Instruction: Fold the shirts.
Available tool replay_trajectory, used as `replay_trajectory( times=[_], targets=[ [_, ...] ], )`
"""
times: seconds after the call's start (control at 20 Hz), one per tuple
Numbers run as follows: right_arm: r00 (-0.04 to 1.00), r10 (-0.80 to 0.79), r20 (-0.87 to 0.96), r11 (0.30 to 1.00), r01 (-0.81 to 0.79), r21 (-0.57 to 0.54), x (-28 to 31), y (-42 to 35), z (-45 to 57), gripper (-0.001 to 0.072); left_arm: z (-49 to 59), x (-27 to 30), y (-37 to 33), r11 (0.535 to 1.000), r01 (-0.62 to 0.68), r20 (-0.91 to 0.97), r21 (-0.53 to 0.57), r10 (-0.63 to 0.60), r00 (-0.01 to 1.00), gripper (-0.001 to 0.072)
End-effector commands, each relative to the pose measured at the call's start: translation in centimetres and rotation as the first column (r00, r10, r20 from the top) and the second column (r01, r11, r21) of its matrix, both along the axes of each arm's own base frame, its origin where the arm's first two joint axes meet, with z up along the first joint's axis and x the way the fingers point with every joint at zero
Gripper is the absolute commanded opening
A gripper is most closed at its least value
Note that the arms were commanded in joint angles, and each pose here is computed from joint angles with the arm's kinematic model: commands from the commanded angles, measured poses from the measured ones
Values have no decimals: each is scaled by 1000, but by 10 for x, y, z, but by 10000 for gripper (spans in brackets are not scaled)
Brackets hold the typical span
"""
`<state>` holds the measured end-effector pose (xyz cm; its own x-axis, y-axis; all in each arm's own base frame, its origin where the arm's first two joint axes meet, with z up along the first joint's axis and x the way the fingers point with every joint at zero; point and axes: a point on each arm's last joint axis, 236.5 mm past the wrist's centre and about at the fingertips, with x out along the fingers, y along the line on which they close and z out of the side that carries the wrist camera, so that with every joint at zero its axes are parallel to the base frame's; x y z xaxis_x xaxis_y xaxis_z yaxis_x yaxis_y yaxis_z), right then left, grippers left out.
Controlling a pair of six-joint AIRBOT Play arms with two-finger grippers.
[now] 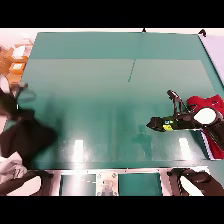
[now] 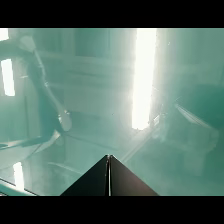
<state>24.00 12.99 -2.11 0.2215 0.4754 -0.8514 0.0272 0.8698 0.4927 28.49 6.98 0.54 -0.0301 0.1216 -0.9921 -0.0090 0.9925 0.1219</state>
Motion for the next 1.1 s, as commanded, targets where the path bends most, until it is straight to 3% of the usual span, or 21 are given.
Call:
replay_trajectory(
  times=[0.0,0.2,0.4,0.45,0.5,0.55,0.6,0.7,0.85,0.95,1.05],
  targets=[
    [1000,-3,4,1000,3,3,1,1,1,14,113,78,-115,940,165,361,-298,-49,931,19],
    [998,-33,44,999,32,6,15,-6,15,14,199,88,-261,782,512,631,-354,-204,748,20],
    [986,-109,122,994,108,16,44,-29,51,17,158,59,-367,636,647,580,-420,-360,731,22],
    [982,-126,138,992,125,17,50,-34,58,74,143,56,-391,607,660,566,-442,-382,730,22],
    [978,-143,154,990,142,18,55,-40,64,214,125,54,-411,591,667,549,-453,-405,732,121],
    [974,-158,162,987,157,19,58,-44,67,319,106,51,-423,586,667,522,-460,-429,737,579],
    [971,-173,164,985,172,19,60,-49,69,370,92,50,-426,591,658,491,-467,-445,749,708],
    [964,-213,157,977,213,20,62,-62,68,371,78,57,-403,633,650,444,-422,-481,756,709],
    [951,-289,112,957,289,16,68,-87,55,372,73,82,-336,738,583,368,-339,-466,804,709],
    [941,-334,52,943,333,10,74,-102,35,373,62,90,-293,794,496,296,-351,-408,864,709],
    [940,-340,12,940,340,0,84,-112,12,423,38,90,-261,834,404,219,-376,-344,913,709]
  ],
)
